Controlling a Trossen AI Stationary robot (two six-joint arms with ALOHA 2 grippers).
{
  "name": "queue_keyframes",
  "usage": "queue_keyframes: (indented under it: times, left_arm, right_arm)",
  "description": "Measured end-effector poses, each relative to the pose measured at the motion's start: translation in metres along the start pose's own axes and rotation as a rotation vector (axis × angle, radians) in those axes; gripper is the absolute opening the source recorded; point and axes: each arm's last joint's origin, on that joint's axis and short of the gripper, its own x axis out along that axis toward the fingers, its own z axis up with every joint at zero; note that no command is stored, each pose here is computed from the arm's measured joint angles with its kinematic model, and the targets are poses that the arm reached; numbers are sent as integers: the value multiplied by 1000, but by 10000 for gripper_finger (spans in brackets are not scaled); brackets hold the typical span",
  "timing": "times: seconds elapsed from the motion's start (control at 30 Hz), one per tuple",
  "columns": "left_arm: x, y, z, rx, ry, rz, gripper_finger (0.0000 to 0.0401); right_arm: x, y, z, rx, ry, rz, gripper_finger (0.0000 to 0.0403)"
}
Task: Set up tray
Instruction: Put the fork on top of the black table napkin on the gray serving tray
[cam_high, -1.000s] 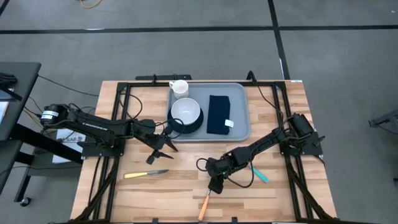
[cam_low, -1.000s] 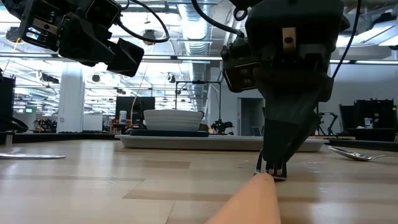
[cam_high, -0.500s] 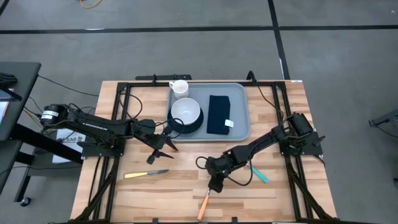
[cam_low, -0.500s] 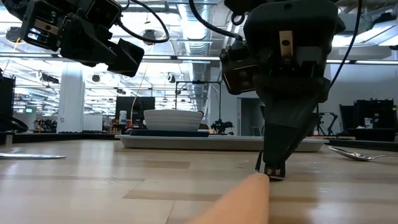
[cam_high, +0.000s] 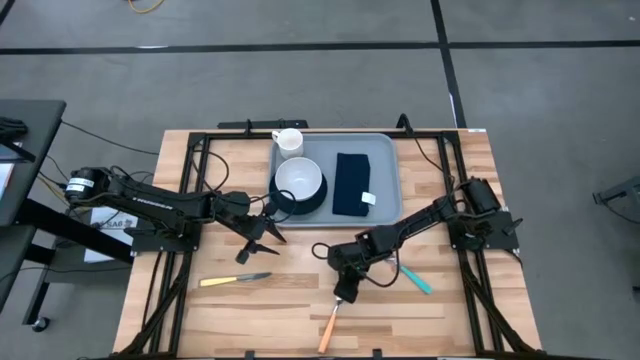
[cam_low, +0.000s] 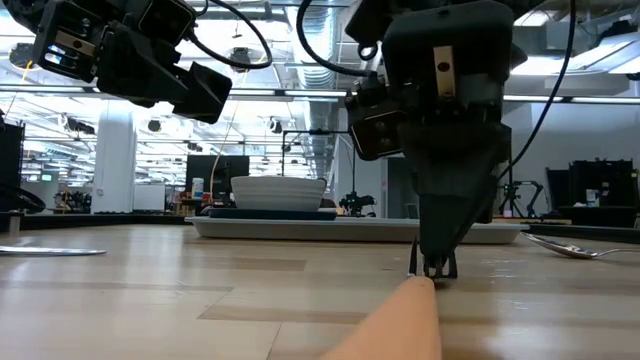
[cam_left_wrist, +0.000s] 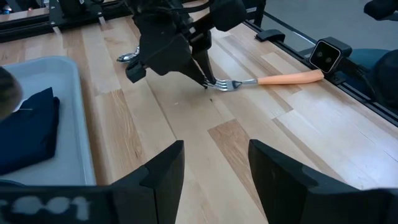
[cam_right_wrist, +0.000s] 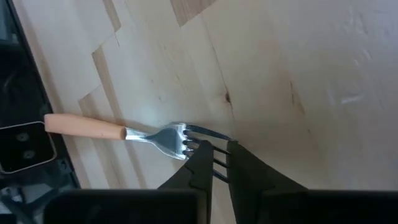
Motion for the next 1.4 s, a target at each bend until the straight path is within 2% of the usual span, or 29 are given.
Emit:
queue_keyframes:
  times: [0.17,0.43,0.77,0.97,1.2,1.4]
  left_arm:
    - [0,0,0,0,0,0,167]
    - [0,0,0,0,0,0,167]
    - [0,0,1,21,-11,3,167]
    - [0,0,2,30,-15,4,167]
    - [0,1,2,44,-17,6,167]
    - [0,1,1,40,-8,16,167]
  right_arm:
    - [-3,-4,3,1,26,16,15]
    - [-20,-13,2,-13,74,-36,16]
    - [-93,-28,3,-74,32,-145,12]
    - [-140,-54,12,-79,-37,-171,1]
    - [-177,-99,18,-124,3,-216,1]
    - [-210,-132,38,-169,-45,-226,0]
